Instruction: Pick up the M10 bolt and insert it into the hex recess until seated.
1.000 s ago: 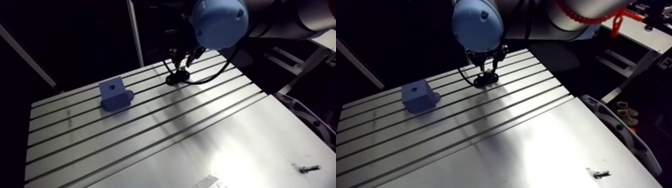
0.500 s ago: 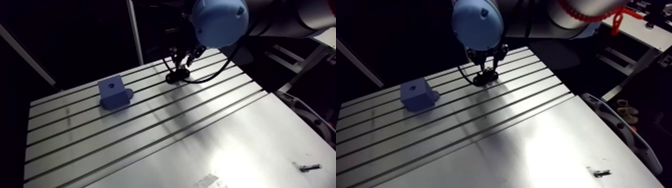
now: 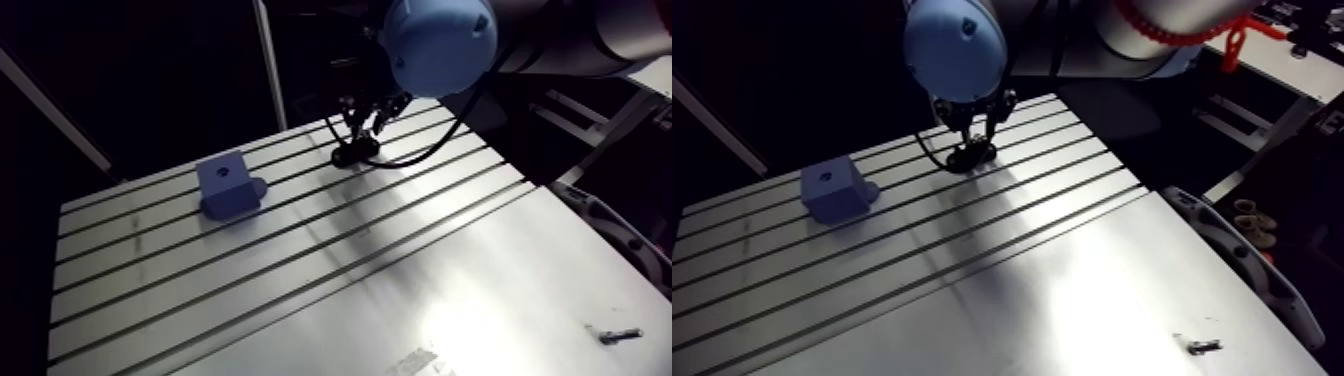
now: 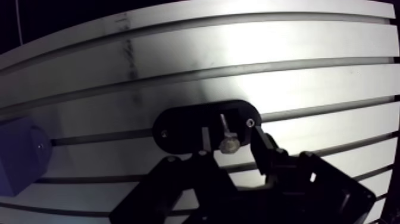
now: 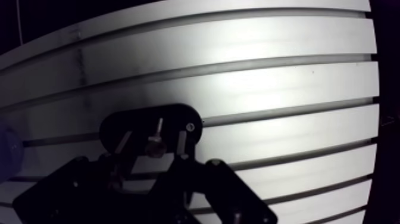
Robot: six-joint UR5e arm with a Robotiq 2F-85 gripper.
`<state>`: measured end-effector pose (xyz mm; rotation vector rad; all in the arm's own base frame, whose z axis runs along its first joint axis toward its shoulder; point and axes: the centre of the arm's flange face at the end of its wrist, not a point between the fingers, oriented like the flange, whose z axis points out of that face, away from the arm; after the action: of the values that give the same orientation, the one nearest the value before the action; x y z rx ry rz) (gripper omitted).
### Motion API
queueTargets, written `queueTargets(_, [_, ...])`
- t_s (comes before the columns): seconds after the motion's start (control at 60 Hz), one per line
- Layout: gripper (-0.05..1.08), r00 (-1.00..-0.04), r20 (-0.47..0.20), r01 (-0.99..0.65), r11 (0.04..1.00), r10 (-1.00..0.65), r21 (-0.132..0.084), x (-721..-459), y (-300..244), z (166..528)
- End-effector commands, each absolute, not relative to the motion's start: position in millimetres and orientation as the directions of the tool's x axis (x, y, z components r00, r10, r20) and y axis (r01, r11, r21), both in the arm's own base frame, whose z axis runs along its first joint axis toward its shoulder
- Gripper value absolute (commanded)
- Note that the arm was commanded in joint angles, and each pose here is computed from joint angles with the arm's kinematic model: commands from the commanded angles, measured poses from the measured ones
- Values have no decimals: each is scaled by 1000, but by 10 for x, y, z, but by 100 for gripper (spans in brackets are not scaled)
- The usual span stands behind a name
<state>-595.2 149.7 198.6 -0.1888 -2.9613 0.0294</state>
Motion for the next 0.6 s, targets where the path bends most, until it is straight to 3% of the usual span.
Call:
queueTargets(0.017, [53, -977, 171, 123, 992, 127, -31, -5951, 1489, 1987])
queueTargets(0.6, [58, -977, 170, 129, 991, 133, -33, -5946, 1485, 1981])
